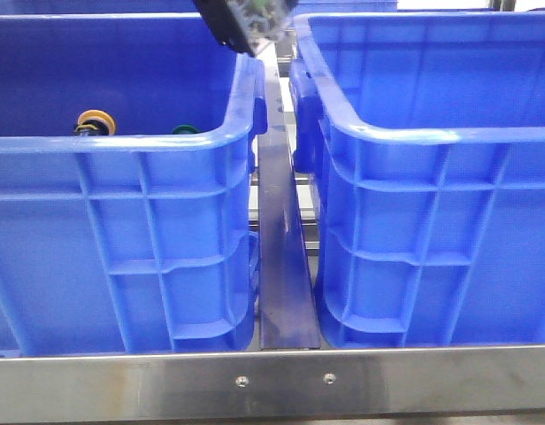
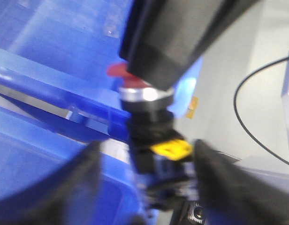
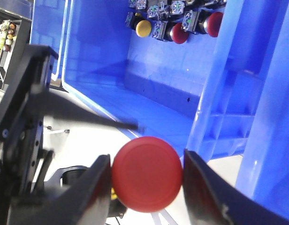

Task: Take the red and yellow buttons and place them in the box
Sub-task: 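Grasp the red button's cap with the right gripper and release left, then lower the red button into the empty crate and open the right gripper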

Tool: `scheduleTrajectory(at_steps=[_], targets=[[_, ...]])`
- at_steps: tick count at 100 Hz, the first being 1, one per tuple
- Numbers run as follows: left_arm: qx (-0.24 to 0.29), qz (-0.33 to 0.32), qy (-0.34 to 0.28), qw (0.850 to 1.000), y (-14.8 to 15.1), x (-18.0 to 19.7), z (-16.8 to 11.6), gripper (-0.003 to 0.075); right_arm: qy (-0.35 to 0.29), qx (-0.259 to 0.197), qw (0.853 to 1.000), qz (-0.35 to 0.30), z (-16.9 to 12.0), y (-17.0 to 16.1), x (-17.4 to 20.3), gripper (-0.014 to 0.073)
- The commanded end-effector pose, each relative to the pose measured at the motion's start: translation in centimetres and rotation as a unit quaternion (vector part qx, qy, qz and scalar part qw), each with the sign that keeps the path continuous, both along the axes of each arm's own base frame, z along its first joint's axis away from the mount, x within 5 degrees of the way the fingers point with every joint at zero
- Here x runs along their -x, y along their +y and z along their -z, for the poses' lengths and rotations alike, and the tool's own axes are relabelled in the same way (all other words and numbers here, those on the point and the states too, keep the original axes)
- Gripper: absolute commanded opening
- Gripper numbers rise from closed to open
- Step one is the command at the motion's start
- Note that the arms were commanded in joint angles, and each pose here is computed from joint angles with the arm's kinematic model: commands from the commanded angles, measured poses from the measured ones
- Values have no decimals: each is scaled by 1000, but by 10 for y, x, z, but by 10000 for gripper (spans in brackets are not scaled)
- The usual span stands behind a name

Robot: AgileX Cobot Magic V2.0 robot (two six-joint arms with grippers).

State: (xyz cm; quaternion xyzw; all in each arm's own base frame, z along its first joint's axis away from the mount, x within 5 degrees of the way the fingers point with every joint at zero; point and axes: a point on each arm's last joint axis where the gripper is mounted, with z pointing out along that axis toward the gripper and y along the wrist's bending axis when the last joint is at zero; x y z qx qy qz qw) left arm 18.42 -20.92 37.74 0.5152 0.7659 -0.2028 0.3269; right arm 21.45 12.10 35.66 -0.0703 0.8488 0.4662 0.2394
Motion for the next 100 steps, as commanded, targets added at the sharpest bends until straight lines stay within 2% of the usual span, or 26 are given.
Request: scheduleTrajectory(at_steps=[1, 11, 22, 40, 47, 56, 69, 100], targets=[[49, -6, -29, 998, 0, 4, -20, 578, -22, -42, 999, 3, -20, 1, 3, 163], [49, -6, -29, 998, 0, 4, -20, 575, -32, -43, 998, 23, -20, -1, -1, 163], [49, -6, -29, 998, 0, 4, -20, 575, -54, -42, 995, 74, -22, -10, -11, 163], [50, -6, -29, 998, 0, 4, -20, 575, -125, -14, 977, 171, -26, -36, -31, 163], [50, -6, -29, 998, 0, 4, -20, 575, -163, 15, 966, 199, -26, -48, -37, 163], [50, -6, -29, 998, 0, 4, -20, 575, -220, 74, 948, 220, -26, -61, -44, 163], [48, -5, -28, 998, 0, 4, -20, 575, -287, 170, 920, 208, -20, -68, -53, 163], [40, -1, -20, 999, 1, 5, -19, 575, -314, 270, 885, 214, 13, -77, -93, 163]])
